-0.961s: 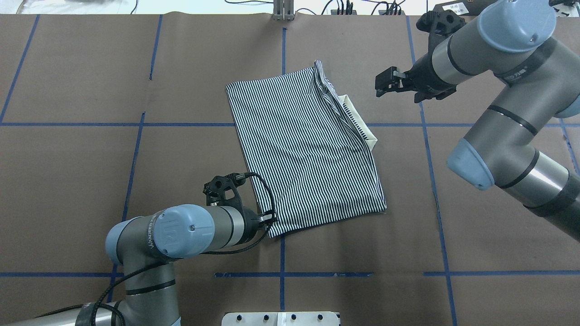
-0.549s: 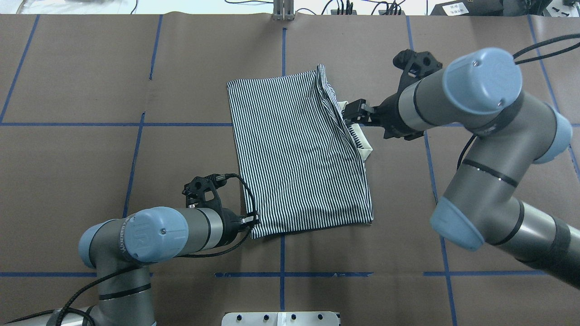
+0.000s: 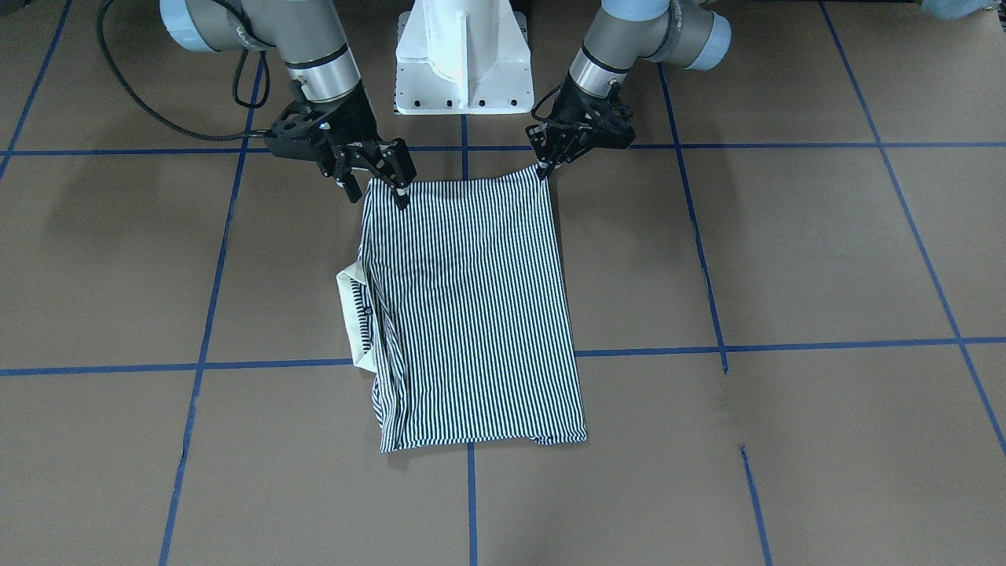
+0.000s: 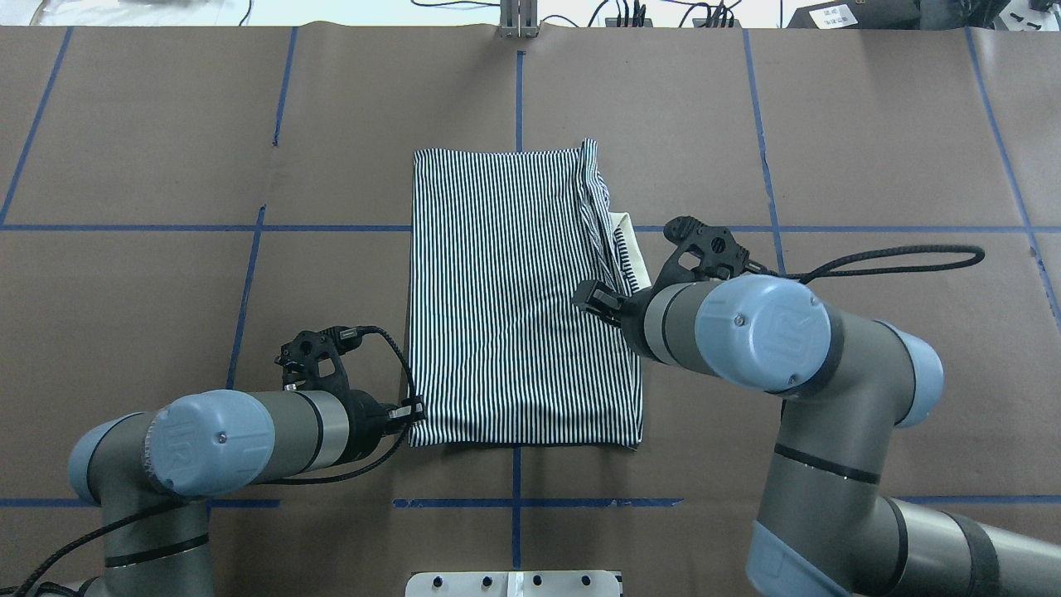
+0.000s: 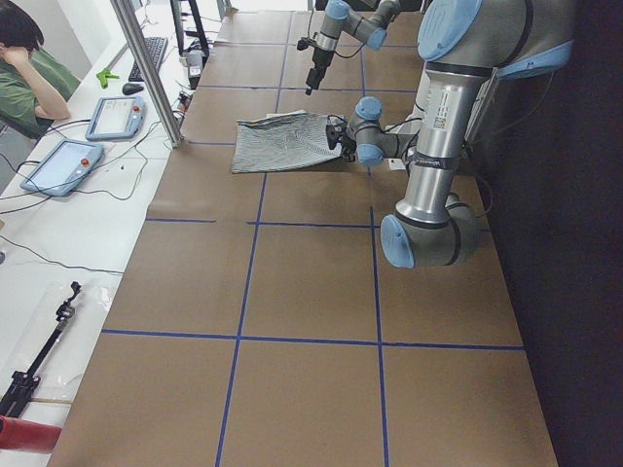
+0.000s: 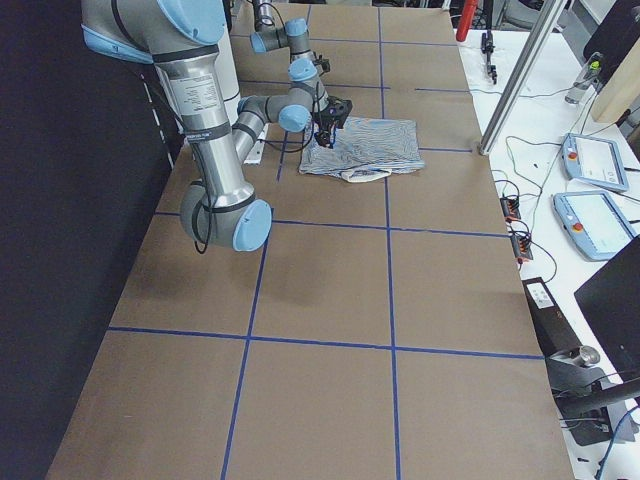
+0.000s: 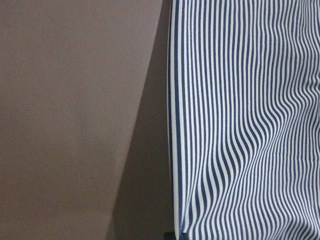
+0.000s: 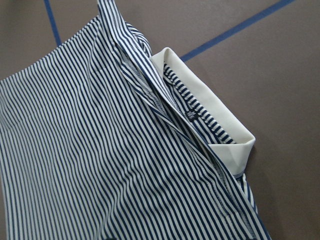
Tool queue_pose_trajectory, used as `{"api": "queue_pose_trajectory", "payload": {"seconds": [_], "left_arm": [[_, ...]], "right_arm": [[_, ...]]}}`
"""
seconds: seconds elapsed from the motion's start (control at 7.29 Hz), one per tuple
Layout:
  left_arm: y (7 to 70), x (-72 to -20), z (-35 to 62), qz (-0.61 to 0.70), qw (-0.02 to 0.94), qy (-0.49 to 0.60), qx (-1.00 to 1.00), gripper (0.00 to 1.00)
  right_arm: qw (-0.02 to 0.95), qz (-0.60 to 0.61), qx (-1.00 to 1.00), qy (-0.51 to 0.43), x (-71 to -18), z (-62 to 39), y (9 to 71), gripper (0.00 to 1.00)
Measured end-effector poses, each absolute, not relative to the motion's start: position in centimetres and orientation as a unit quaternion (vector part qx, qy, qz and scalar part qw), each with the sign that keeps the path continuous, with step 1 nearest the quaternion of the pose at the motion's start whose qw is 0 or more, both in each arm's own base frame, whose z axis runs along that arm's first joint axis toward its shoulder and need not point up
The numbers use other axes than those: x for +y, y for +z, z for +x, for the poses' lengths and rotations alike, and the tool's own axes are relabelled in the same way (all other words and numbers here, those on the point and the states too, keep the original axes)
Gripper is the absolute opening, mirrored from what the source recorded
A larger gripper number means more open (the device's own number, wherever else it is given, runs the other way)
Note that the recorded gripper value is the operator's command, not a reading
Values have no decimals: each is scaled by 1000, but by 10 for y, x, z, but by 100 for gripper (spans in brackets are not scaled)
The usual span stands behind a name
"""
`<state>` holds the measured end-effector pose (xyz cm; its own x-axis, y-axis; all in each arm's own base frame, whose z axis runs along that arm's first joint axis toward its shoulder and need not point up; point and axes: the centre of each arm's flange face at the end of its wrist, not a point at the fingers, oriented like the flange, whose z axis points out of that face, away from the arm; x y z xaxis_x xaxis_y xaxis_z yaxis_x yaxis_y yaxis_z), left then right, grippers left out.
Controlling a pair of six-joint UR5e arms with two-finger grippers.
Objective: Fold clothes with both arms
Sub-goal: 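Move the right gripper to the shirt's near edge while the left gripper holds, then grasp the near edge of the shirt with both grippers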
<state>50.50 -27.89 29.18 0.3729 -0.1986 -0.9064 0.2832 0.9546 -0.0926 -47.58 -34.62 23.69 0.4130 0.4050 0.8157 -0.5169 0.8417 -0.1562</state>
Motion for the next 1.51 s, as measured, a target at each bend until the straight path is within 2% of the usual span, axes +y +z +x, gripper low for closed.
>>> {"api": "queue_pose_trajectory", "payload": {"seconds": [0.14, 0.55, 0.82, 1.51], "left_arm": [[293, -276, 503, 38, 828, -144, 541, 0], [293, -272, 505, 36, 828, -141, 541, 0], [292, -271, 506, 35, 828, -140, 542, 0], [286, -270, 506, 34, 824, -142, 547, 0]], "right_arm": [[847, 59, -445, 285, -336, -485, 244, 83], [871, 44, -396, 288, -297, -517, 264, 83], [885, 47, -374, 274, -275, -538, 276, 78], [892, 69, -353, 273, -272, -558, 294, 71]]}}
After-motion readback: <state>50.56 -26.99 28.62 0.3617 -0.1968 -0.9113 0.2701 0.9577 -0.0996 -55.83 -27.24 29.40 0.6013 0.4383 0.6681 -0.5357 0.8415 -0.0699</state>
